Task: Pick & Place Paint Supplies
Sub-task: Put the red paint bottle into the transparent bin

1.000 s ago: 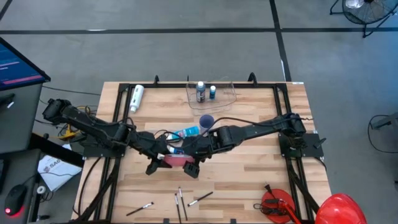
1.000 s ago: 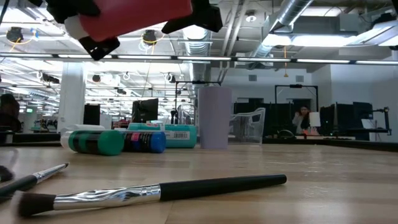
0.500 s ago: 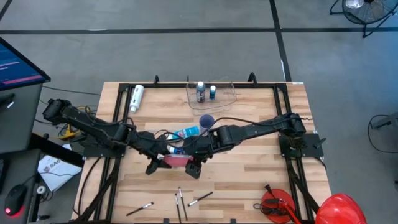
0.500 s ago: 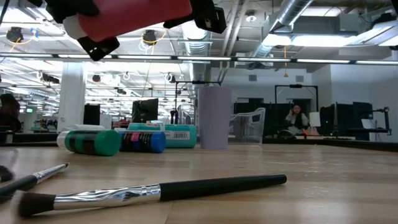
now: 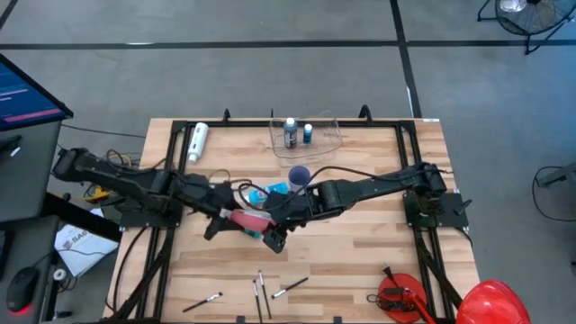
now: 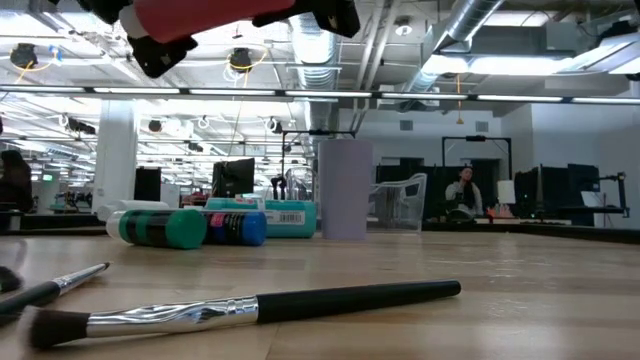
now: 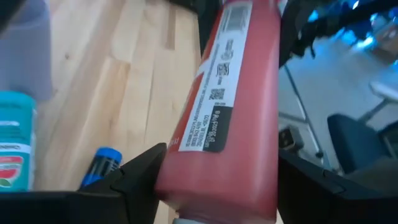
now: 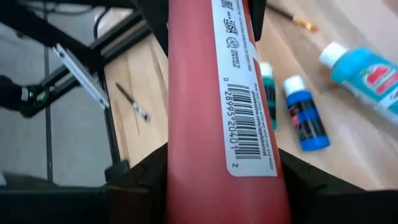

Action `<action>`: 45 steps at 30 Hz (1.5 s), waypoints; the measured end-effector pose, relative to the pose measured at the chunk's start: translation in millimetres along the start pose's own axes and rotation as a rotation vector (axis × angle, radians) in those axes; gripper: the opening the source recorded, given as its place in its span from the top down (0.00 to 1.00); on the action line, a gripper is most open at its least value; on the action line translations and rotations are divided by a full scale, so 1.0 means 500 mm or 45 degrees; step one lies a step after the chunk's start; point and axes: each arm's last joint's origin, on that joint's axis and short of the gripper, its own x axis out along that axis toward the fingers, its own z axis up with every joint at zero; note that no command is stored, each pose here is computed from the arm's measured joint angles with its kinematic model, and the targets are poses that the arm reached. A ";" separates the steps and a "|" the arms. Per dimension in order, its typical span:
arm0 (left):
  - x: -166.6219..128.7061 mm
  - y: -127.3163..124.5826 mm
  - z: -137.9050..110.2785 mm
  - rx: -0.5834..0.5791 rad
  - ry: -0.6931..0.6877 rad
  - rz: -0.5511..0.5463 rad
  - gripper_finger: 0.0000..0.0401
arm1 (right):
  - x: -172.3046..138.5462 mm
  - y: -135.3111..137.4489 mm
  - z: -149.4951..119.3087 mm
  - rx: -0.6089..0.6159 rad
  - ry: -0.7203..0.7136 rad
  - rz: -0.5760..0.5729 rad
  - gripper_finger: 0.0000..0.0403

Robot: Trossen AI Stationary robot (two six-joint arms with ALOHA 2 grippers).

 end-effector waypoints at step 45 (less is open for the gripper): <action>-0.196 0.026 0.081 -0.036 -0.807 0.071 0.26 | -0.206 0.067 0.056 0.010 -0.710 0.066 0.56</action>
